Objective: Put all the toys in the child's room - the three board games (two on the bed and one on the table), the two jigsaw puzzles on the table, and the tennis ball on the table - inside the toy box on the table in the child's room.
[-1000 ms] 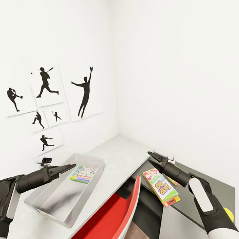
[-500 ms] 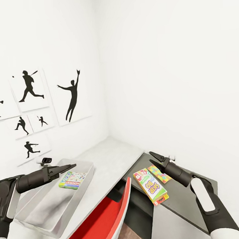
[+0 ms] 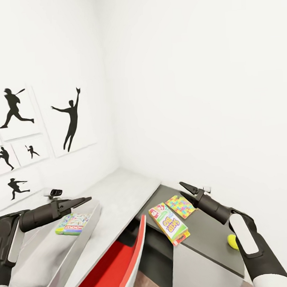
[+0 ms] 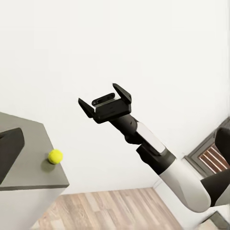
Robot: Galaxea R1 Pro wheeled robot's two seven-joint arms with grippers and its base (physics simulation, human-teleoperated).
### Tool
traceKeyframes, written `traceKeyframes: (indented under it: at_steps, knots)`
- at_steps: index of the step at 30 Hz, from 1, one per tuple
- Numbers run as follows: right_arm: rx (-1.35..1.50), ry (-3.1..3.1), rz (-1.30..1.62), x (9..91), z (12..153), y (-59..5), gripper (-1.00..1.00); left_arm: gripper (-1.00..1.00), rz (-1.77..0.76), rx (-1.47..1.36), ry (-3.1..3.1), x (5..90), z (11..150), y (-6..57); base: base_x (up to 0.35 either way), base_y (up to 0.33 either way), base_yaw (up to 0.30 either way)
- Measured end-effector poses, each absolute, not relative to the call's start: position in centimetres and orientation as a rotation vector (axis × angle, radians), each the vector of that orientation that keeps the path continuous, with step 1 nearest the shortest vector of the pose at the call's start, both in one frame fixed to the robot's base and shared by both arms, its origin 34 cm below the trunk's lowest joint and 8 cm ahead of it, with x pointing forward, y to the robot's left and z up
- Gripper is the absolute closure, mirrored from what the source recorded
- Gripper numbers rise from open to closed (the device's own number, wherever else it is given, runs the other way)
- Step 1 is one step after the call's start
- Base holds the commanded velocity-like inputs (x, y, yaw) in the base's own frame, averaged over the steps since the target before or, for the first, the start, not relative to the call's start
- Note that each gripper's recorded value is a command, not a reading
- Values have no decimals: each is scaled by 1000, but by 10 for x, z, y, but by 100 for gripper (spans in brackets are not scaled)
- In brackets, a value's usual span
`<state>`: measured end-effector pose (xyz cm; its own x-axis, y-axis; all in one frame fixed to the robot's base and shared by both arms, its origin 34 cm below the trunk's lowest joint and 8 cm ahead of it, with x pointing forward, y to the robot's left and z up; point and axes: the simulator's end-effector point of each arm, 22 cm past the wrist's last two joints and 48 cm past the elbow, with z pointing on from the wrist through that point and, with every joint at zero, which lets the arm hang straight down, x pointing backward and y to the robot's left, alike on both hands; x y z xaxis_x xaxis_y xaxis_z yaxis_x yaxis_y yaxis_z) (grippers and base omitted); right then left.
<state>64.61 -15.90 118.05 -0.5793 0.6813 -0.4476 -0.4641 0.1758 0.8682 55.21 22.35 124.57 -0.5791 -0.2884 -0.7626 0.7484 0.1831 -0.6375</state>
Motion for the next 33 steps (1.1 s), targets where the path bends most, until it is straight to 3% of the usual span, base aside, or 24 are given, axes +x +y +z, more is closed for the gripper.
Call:
traceKeyframes:
  at_steps: [33]
  knots:
    - [187, 1512, 1556, 640, 1199, -163, -100, -100, -1521, 477, 1578, 542, 1263, 222, -20, 0, -213]
